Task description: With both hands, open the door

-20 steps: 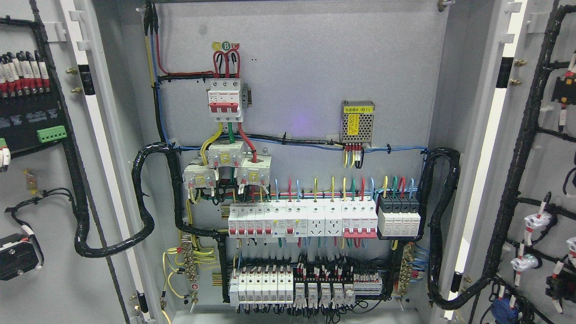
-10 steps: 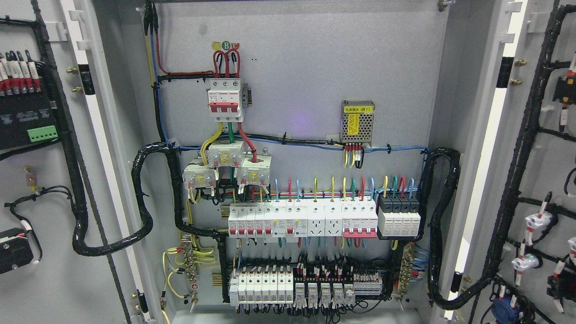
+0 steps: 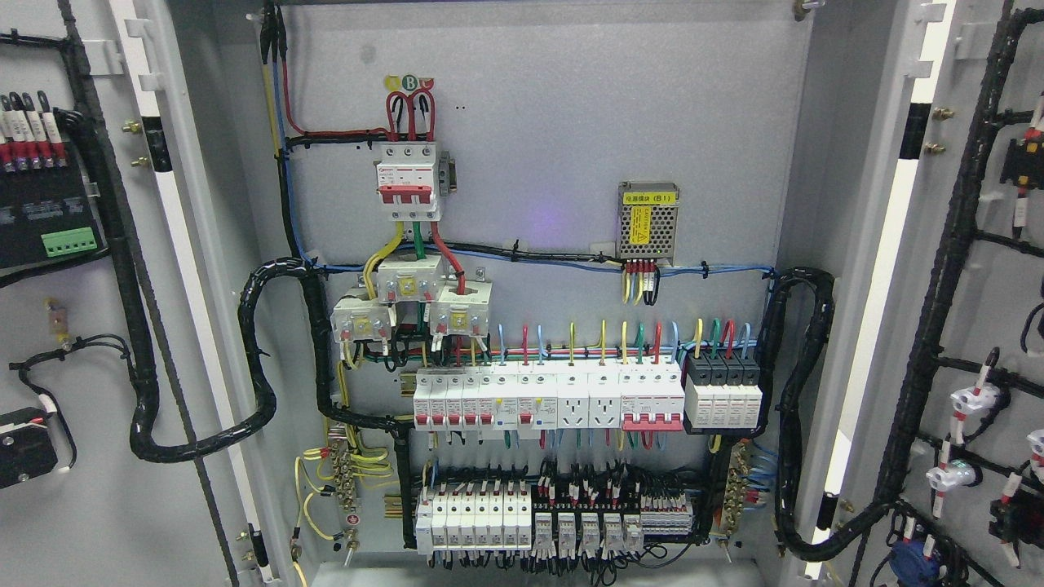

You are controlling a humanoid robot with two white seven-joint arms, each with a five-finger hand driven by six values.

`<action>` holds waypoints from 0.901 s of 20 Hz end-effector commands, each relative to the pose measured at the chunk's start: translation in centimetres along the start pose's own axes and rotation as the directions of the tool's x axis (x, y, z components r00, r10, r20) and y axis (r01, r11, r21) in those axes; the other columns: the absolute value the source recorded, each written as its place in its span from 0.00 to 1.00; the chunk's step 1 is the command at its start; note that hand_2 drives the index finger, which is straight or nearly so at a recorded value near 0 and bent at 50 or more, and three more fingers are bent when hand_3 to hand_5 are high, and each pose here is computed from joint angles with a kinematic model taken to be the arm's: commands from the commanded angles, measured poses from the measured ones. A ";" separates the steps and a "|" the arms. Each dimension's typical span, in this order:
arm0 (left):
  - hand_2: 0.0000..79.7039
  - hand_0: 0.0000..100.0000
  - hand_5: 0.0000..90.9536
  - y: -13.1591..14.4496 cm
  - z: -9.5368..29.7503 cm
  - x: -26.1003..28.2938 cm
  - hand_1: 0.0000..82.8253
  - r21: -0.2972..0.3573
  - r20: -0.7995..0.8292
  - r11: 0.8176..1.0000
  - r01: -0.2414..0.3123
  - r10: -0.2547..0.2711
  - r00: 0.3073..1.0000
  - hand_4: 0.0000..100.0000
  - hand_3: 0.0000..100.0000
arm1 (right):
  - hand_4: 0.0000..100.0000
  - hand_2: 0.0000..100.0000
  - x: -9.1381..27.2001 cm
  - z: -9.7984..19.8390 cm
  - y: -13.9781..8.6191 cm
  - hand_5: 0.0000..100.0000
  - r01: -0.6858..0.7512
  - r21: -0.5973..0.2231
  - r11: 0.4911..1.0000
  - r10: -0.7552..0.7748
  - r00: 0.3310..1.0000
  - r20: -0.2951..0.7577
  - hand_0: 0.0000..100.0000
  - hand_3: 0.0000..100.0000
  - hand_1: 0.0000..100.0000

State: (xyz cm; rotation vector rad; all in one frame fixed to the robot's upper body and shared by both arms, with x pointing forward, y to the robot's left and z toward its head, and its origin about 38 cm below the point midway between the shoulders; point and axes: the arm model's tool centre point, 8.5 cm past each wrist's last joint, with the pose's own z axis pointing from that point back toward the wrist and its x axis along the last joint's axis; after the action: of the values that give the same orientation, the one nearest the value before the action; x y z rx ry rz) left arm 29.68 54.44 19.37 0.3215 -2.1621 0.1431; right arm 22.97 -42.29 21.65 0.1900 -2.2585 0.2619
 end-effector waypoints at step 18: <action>0.00 0.00 0.00 0.3 -0.4 -0.1 0.00 0.001 -0.011 1.000 0.004 -0.004 1.000 0.03 0.00 | 0.00 0.00 1.6 0.6 4.3 0.00 0.060 0.102 0.993 -0.073 0.988 0.136 0.11 0.00 0.00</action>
State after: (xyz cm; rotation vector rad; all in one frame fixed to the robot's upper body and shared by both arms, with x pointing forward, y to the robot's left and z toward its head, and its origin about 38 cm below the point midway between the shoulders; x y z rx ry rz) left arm 29.88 54.91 19.42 0.3265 -2.1476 0.1503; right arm 22.17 -39.94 21.78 0.2869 -2.2336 0.3068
